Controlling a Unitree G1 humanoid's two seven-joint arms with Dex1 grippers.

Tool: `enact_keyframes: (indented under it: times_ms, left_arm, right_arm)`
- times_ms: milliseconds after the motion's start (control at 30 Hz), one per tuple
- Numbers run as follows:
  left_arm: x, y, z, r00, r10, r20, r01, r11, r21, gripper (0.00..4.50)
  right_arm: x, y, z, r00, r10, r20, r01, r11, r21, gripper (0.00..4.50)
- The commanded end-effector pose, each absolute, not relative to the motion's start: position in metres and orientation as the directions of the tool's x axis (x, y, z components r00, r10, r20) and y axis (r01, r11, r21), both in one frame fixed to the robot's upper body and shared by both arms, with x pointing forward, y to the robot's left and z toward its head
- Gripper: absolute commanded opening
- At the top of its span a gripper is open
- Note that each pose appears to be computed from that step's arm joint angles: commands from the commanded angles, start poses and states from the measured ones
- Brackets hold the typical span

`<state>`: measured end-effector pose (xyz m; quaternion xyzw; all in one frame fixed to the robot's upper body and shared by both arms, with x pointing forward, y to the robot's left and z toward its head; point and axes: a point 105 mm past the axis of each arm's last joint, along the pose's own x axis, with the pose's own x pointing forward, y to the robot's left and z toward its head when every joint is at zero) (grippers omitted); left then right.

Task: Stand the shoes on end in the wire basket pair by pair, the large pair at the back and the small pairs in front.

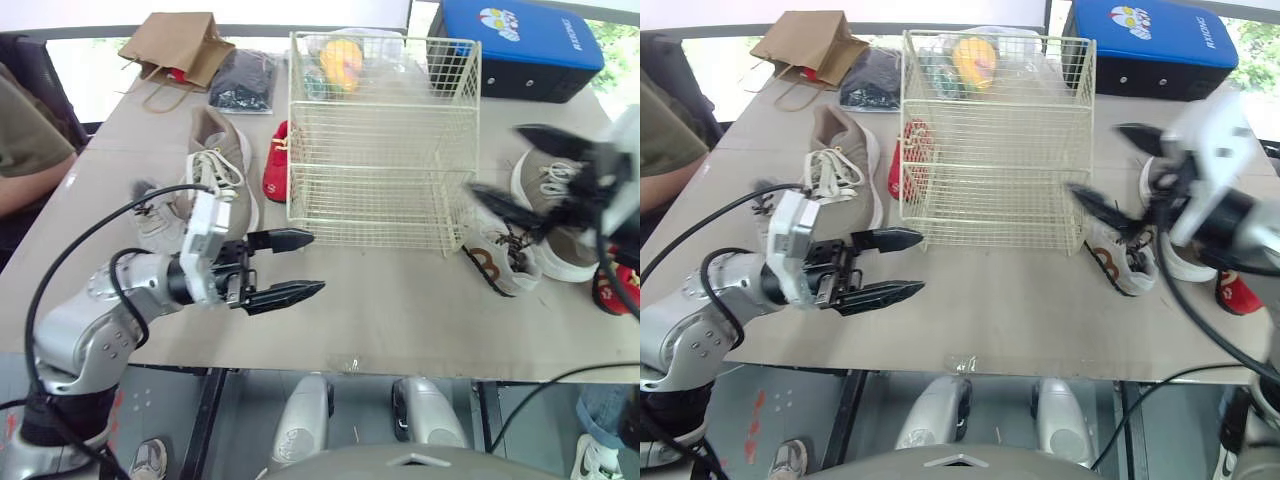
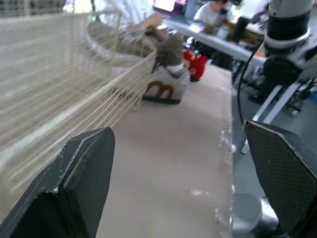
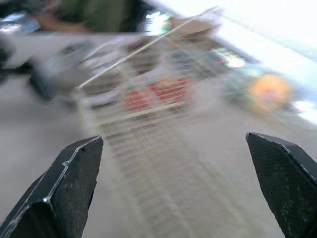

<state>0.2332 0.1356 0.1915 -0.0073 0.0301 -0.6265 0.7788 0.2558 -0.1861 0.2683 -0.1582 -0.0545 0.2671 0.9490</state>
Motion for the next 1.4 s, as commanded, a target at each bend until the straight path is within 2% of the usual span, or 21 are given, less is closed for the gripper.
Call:
enact_keyframes:
  times_ms: [33, 67, 133, 200, 300, 467, 667, 833, 1000, 1033, 1133, 1367, 1400]
  left_arm:
    - [0.229, 0.118, 0.201, 0.094, -0.996, -0.005, 0.994, 0.094, -0.055, 4.50]
    - [0.230, 0.113, 0.204, 0.069, -0.998, 0.002, 0.996, 0.068, -0.052, 4.50]
    - [0.234, 0.107, 0.209, 0.054, -0.998, 0.012, 0.998, 0.053, -0.041, 4.50]
    - [0.239, 0.105, 0.211, 0.056, -0.998, 0.018, 0.998, 0.056, -0.034, 4.50]
    - [0.245, 0.097, 0.216, 0.060, -0.998, 0.028, 0.998, 0.060, -0.020, 4.50]
    - [0.249, 0.089, 0.222, 0.065, -0.997, 0.036, 0.998, 0.066, 0.010, 4.50]
    - [0.250, 0.078, 0.239, 0.108, -0.994, 0.030, 0.990, 0.111, 0.084, 4.50]
    - [0.253, 0.074, 0.256, 0.138, -0.990, 0.031, 0.982, 0.141, 0.128, 4.50]
    - [0.252, 0.068, 0.278, 0.126, -0.990, 0.059, 0.977, 0.134, 0.163, 4.50]
    - [0.252, 0.067, 0.280, 0.127, -0.990, 0.063, 0.977, 0.136, 0.164, 4.50]
    - [0.251, 0.067, 0.278, 0.126, -0.990, 0.059, 0.979, 0.134, 0.151, 4.50]
    - [0.253, 0.064, 0.274, 0.127, -0.990, 0.055, 0.981, 0.134, 0.141, 4.50]
    - [0.253, 0.063, 0.274, 0.125, -0.991, 0.056, 0.982, 0.132, 0.139, 4.50]
  right_arm:
    - [0.235, -0.256, 0.260, 0.994, 0.113, 0.010, -0.102, 0.934, -0.344, 4.48]
    - [0.227, -0.272, 0.250, 1.000, 0.016, -0.022, -0.023, 0.943, -0.332, 4.48]
    - [0.215, -0.288, 0.233, 0.992, -0.093, -0.087, 0.059, 0.941, -0.334, 4.48]
    - [0.211, -0.293, 0.222, 0.982, -0.140, -0.129, 0.086, 0.931, -0.355, 4.48]
    - [0.215, -0.308, 0.196, 0.956, -0.229, -0.186, 0.180, 0.952, -0.247, 4.48]
    - [0.240, -0.304, 0.179, 0.965, -0.178, -0.192, 0.162, 0.982, -0.096, 4.48]
    - [0.269, -0.305, 0.167, 0.968, -0.124, -0.218, 0.126, 0.992, -0.005, 4.48]
    - [0.284, -0.317, 0.146, 0.938, -0.168, -0.304, 0.174, 0.985, -0.009, 4.48]
    - [0.292, -0.313, 0.138, 0.931, -0.135, -0.338, 0.146, 0.989, 0.006, 4.48]
    - [0.293, -0.313, 0.136, 0.931, -0.131, -0.340, 0.142, 0.990, 0.008, 3.98]
    - [0.295, -0.313, 0.134, 0.933, -0.129, -0.336, 0.135, 0.991, -0.003, 2.86]
    - [0.292, -0.306, 0.138, 0.946, -0.096, -0.311, 0.061, 0.991, -0.123, 0.84]
    - [0.291, -0.306, 0.140, 0.949, -0.093, -0.300, 0.053, 0.989, -0.138, 0.44]
